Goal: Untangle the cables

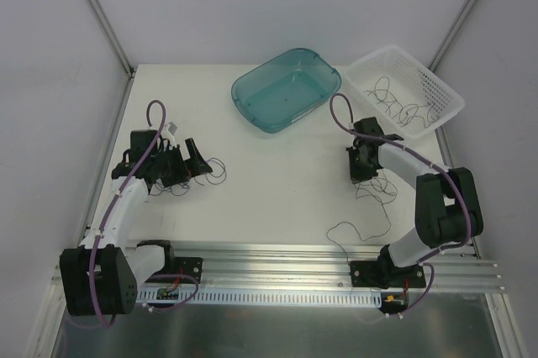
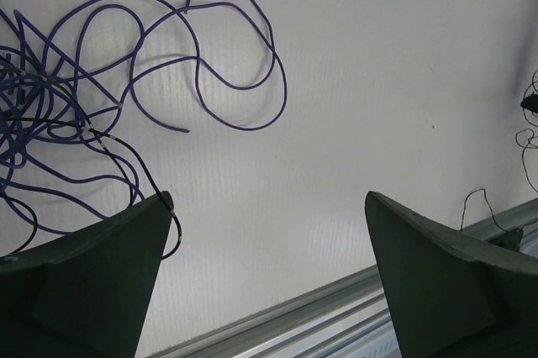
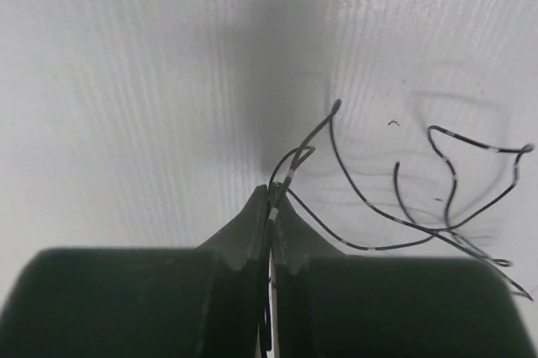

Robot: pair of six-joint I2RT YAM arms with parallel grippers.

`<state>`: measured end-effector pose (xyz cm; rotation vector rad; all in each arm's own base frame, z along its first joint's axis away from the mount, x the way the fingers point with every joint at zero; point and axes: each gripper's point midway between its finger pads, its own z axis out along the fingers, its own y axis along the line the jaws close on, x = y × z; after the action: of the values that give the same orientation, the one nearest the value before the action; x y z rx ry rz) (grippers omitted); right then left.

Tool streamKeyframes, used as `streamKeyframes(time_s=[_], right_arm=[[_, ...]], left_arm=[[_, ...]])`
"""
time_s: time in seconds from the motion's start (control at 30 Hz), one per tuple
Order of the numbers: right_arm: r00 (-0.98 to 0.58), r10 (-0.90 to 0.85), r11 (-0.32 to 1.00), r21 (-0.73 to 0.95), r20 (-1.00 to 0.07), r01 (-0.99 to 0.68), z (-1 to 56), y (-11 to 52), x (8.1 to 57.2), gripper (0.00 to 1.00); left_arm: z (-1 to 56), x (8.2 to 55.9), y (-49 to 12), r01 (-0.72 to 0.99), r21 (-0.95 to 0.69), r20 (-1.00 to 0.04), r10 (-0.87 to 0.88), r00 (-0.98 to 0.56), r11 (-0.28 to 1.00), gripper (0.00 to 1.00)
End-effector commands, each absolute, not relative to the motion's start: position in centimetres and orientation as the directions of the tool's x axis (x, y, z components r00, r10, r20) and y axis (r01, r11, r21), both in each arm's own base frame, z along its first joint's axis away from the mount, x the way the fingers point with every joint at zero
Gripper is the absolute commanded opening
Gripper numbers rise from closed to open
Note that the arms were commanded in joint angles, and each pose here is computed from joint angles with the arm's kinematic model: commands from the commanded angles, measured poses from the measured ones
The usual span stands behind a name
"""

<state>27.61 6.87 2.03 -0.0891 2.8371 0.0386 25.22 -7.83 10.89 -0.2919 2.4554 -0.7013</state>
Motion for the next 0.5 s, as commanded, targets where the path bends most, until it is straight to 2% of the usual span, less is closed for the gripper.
streamKeyframes(time_s=[0.0,0.03,0.07,0.13,0.17,0.27,0.4,0.47], right_arm=[[-0.898,-0.093,0.989,0.064,-0.429,-0.133,7.4,8.3,29.9,0.01],[-0.894,-0.103,0.991,0.029,-0.435,-0.128,8.7,7.6,29.8,0.01],[-0.852,-0.122,0.988,0.016,-0.51,-0.151,11.9,7.6,30.8,0.01],[-0.82,-0.144,0.987,-0.02,-0.554,-0.16,15.3,6.9,31.0,0.01],[-0.762,-0.142,0.987,-0.029,-0.632,-0.16,19.2,6.9,32.0,0.01],[-0.687,-0.186,0.98,-0.087,-0.702,-0.176,24.7,6.1,32.3,0.01],[-0.463,-0.2,0.978,-0.15,-0.864,-0.143,36.1,5.2,33.4,0.01],[-0.371,-0.221,0.974,-0.186,-0.902,-0.127,39.4,4.8,34.1,0.01]], left_arm=[[11.7,25.7,-8.4,0.0,-0.553,-0.487,-0.323,-0.811,0.833,0.99],[11.6,25.7,-8.4,0.0,-0.553,-0.486,-0.323,-0.812,0.833,0.99],[11.6,25.7,-8.4,-0.001,-0.555,-0.485,-0.324,-0.812,0.832,0.99],[11.6,25.7,-8.4,0.0,-0.556,-0.485,-0.324,-0.812,0.831,0.99],[11.7,25.8,-8.4,0.001,-0.554,-0.487,-0.323,-0.811,0.832,0.99],[11.6,25.8,-8.4,0.0,-0.555,-0.484,-0.323,-0.813,0.832,0.99],[11.6,25.8,-8.4,-0.001,-0.558,-0.481,-0.325,-0.814,0.83,0.99],[11.5,25.7,-8.4,-0.002,-0.557,-0.479,-0.323,-0.816,0.831,0.99]])
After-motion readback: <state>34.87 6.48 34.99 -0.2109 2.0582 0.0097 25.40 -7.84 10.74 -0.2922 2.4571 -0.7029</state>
